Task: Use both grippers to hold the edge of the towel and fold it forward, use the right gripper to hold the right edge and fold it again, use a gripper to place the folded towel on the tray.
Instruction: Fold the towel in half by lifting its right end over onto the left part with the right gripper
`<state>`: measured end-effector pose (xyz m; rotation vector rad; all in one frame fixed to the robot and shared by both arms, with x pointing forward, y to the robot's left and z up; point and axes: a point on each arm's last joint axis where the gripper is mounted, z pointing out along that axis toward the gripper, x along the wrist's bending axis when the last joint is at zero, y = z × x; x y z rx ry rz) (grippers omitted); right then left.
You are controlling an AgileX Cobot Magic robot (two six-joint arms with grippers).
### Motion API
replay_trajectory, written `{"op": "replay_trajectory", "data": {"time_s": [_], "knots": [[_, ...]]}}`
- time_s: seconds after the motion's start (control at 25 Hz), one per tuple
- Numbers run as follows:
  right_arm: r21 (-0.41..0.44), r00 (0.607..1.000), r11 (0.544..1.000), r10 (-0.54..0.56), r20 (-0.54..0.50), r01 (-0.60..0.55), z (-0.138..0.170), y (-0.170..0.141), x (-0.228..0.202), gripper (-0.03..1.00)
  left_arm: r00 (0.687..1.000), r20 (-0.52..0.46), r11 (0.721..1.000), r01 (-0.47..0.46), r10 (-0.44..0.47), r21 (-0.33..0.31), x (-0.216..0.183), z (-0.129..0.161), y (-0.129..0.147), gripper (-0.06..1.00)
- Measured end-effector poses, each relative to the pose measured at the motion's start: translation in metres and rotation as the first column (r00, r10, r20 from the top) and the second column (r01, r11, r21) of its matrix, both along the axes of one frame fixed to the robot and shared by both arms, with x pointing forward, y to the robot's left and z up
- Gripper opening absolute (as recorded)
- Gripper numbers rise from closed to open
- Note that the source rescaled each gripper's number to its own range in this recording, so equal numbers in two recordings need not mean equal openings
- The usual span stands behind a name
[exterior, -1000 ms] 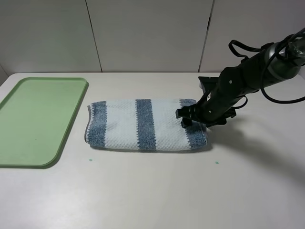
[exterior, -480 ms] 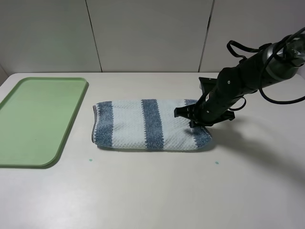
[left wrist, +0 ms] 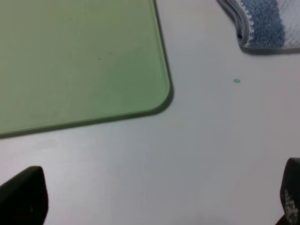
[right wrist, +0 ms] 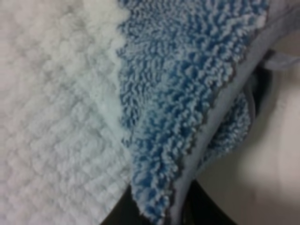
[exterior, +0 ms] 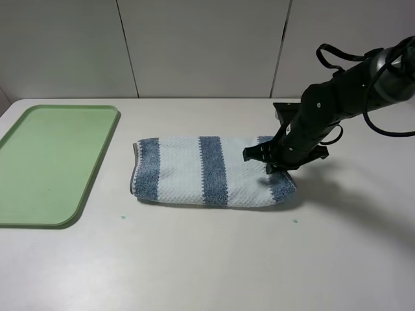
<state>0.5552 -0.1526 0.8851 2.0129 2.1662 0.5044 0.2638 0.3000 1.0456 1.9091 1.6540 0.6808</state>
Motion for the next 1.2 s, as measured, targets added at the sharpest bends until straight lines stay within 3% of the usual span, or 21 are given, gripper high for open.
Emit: {"op": "replay_trajectory", "data": {"time_s": [0.52,0.92,1.2], "knots": [[-0.068,0.999,0.998,-0.009,0.042,0.012,0.06,-0.035,-0.006,0.08,1.0,0.0,1.0,0.0,0.0,0.0,0.0,0.0,0.0,1.0],[-0.14,0.999,0.99,-0.022,0.049,0.028,0.081,-0.062,-0.009,0.08,1.0,0.0,1.0,0.0,0.0,0.0,0.0,0.0,0.0,1.0],[-0.164,0.999,0.986,-0.009,0.043,0.016,0.088,-0.063,-0.012,0.08,1.0,0.0,1.0,0.0,0.0,0.0,0.0,0.0,0.0,1.0]]}}
